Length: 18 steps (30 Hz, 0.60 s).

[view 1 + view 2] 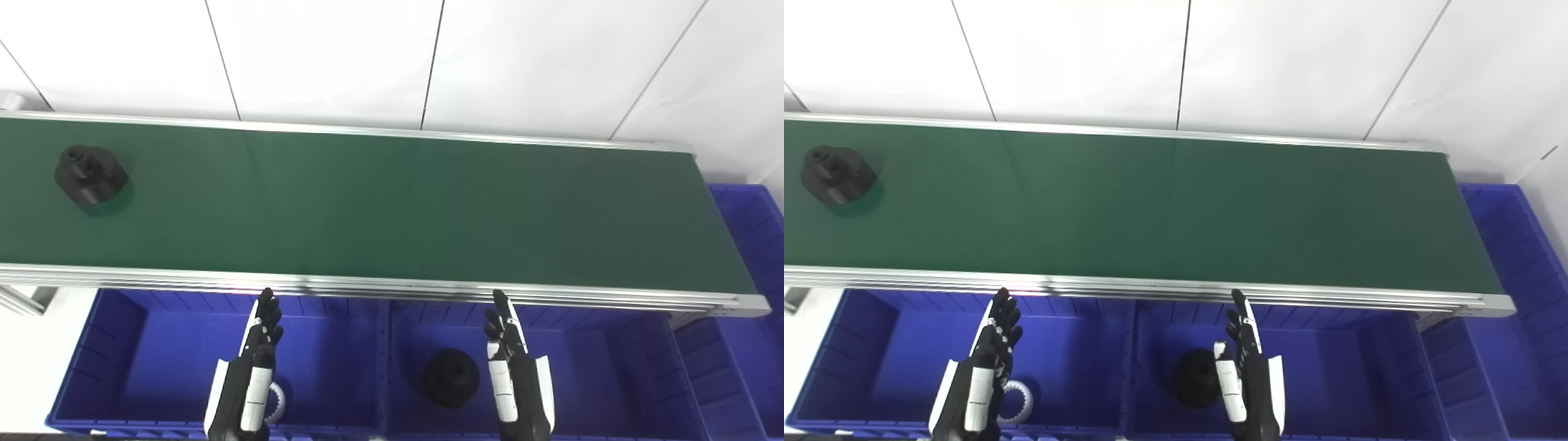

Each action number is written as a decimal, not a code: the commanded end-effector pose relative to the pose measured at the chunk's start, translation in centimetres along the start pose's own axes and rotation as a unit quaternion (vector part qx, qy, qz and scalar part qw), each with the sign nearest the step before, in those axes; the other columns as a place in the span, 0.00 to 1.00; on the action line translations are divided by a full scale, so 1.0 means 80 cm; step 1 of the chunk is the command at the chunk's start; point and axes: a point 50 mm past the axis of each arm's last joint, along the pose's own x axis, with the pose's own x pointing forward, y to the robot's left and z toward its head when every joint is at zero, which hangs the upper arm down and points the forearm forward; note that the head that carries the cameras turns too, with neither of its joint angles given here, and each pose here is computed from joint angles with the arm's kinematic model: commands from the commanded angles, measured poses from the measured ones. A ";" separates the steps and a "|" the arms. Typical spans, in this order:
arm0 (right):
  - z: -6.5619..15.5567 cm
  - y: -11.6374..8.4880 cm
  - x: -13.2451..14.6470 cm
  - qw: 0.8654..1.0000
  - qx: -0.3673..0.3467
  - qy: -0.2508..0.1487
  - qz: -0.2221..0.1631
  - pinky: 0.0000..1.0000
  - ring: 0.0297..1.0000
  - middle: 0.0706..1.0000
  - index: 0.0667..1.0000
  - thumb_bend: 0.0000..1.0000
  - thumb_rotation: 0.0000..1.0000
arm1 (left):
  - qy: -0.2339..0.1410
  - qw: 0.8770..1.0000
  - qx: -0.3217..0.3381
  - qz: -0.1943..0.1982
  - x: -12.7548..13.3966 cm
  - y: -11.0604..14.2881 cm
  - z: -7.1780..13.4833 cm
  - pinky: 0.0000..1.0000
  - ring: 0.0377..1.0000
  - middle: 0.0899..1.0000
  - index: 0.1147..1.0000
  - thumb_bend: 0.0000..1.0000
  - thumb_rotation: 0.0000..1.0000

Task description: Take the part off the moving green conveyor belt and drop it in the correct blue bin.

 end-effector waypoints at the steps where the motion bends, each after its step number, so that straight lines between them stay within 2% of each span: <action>1: 0.012 0.000 -0.001 1.000 0.003 -0.017 -0.005 0.91 0.95 0.98 0.96 0.71 1.00 | -0.027 1.000 -0.003 0.001 0.002 -0.005 0.010 1.00 1.00 1.00 1.00 0.58 0.96; 18: 0.009 -0.001 0.000 1.000 0.006 -0.014 -0.005 0.90 0.95 0.98 0.96 0.71 1.00 | -0.027 1.000 -0.008 -0.002 0.003 -0.006 0.010 1.00 1.00 1.00 1.00 0.58 0.94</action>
